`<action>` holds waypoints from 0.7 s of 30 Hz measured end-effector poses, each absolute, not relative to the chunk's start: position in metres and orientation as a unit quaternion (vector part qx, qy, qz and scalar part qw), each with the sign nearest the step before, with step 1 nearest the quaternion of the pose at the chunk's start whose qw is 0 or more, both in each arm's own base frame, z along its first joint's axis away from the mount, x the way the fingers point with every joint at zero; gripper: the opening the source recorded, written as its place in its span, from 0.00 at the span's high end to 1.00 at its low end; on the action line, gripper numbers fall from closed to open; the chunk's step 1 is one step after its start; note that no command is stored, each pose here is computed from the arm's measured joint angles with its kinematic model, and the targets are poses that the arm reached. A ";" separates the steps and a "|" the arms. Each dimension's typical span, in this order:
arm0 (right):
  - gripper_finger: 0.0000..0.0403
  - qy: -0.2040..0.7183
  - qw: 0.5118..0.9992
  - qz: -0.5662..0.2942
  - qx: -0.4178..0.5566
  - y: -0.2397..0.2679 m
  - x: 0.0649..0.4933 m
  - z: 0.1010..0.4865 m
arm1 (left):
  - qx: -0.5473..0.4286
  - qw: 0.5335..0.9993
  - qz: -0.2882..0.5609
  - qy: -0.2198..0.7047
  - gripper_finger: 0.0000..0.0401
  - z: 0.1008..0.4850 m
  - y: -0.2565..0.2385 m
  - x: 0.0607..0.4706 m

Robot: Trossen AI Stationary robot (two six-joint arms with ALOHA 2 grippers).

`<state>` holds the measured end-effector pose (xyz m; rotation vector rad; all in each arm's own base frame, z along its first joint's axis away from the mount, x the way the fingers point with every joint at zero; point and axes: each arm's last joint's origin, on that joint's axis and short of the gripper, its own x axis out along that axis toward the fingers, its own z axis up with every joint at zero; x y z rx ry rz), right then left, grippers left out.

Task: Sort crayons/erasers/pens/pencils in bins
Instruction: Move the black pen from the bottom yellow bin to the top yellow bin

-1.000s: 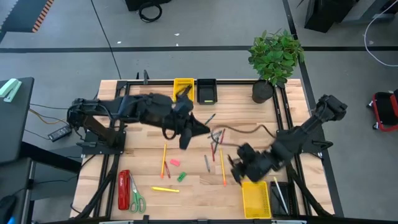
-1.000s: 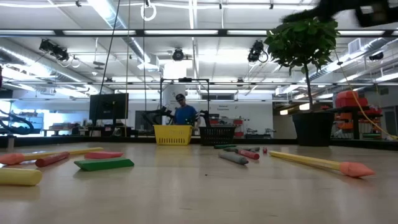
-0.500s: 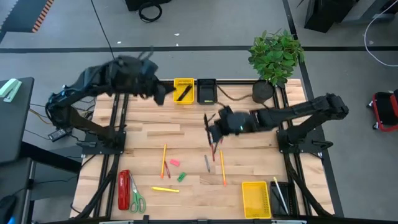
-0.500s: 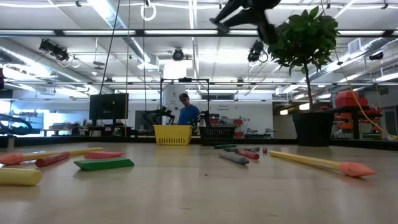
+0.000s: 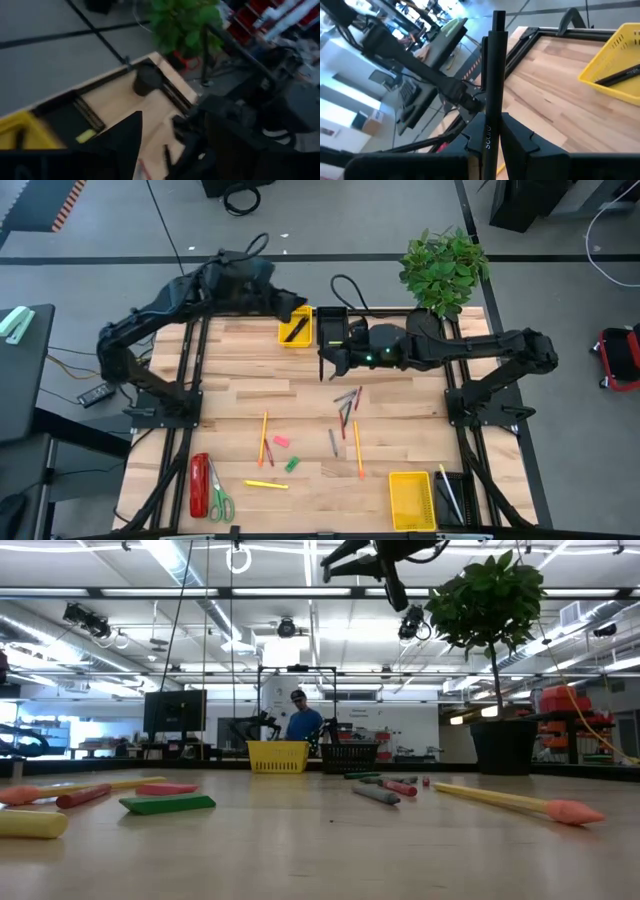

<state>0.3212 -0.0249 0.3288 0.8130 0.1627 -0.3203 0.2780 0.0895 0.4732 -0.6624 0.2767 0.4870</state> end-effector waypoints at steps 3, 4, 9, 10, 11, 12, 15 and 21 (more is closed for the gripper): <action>0.87 0.078 0.907 -0.156 0.384 -0.030 0.320 0.330 | -0.328 0.907 0.218 0.150 0.42 0.461 0.088 0.299; 0.87 0.076 0.907 -0.158 0.383 -0.032 0.320 0.330 | -0.329 0.905 0.218 0.161 0.41 0.456 0.087 0.305; 0.87 0.069 0.906 -0.162 0.385 -0.041 0.319 0.331 | -0.339 0.898 0.212 0.182 0.38 0.441 0.081 0.326; 0.87 0.070 0.907 -0.160 0.384 -0.042 0.319 0.331 | -0.339 0.899 0.212 0.180 0.37 0.439 0.081 0.330; 0.87 0.071 0.907 -0.159 0.384 -0.043 0.319 0.331 | -0.339 0.899 0.212 0.180 0.37 0.438 0.081 0.332; 0.87 0.071 0.907 -0.159 0.384 -0.043 0.319 0.331 | -0.339 0.898 0.212 0.182 0.36 0.436 0.080 0.334; 0.87 0.069 0.909 -0.159 0.380 -0.044 0.317 0.333 | -0.339 0.895 0.217 0.194 0.36 0.430 0.082 0.339; 0.87 0.082 0.908 -0.157 0.379 -0.047 0.317 0.329 | -0.337 0.882 0.245 0.218 0.38 0.420 0.083 0.341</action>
